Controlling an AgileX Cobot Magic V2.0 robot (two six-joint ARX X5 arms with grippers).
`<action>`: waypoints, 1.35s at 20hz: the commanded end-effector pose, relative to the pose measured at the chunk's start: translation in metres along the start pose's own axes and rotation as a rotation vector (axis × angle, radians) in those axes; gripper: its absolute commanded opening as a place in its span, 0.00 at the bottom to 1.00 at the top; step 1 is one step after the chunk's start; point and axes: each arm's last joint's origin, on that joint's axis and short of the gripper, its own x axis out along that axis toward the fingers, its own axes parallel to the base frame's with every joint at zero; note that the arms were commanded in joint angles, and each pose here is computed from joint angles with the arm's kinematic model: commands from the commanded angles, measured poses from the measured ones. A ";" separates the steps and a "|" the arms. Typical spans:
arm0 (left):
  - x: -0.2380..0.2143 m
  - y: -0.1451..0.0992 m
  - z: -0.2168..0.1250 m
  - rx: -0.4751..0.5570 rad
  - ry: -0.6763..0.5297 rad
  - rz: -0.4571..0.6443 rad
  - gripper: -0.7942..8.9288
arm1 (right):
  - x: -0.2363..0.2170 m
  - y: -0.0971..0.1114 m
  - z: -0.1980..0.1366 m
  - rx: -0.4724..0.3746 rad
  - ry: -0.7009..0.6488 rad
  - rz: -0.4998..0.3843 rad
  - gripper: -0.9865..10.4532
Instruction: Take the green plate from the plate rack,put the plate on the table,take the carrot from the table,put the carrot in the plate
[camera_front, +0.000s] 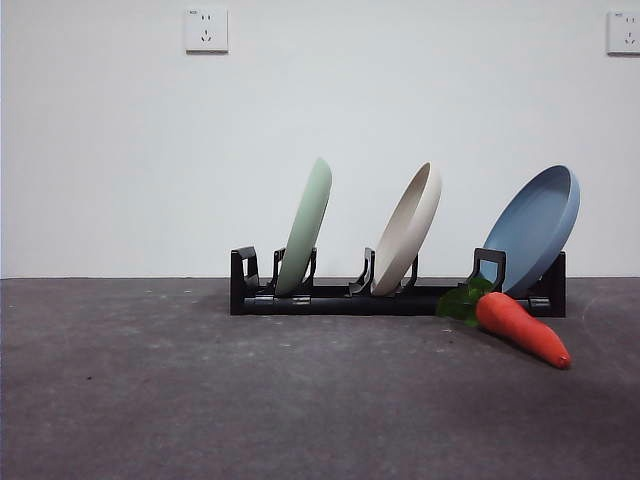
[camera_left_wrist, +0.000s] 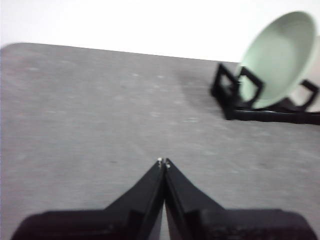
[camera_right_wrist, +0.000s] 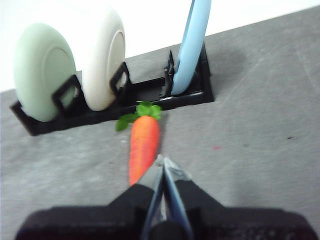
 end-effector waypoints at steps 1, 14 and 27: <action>-0.004 -0.004 0.011 -0.072 -0.023 -0.069 0.08 | -0.002 0.003 0.006 0.068 -0.004 0.036 0.08; -0.032 -0.029 0.108 -0.035 0.075 -0.327 0.07 | -0.030 0.037 0.110 -0.075 0.136 0.193 0.08; -0.035 -0.040 0.151 0.080 0.362 -0.519 0.07 | -0.030 0.054 0.168 -0.264 0.565 0.258 0.08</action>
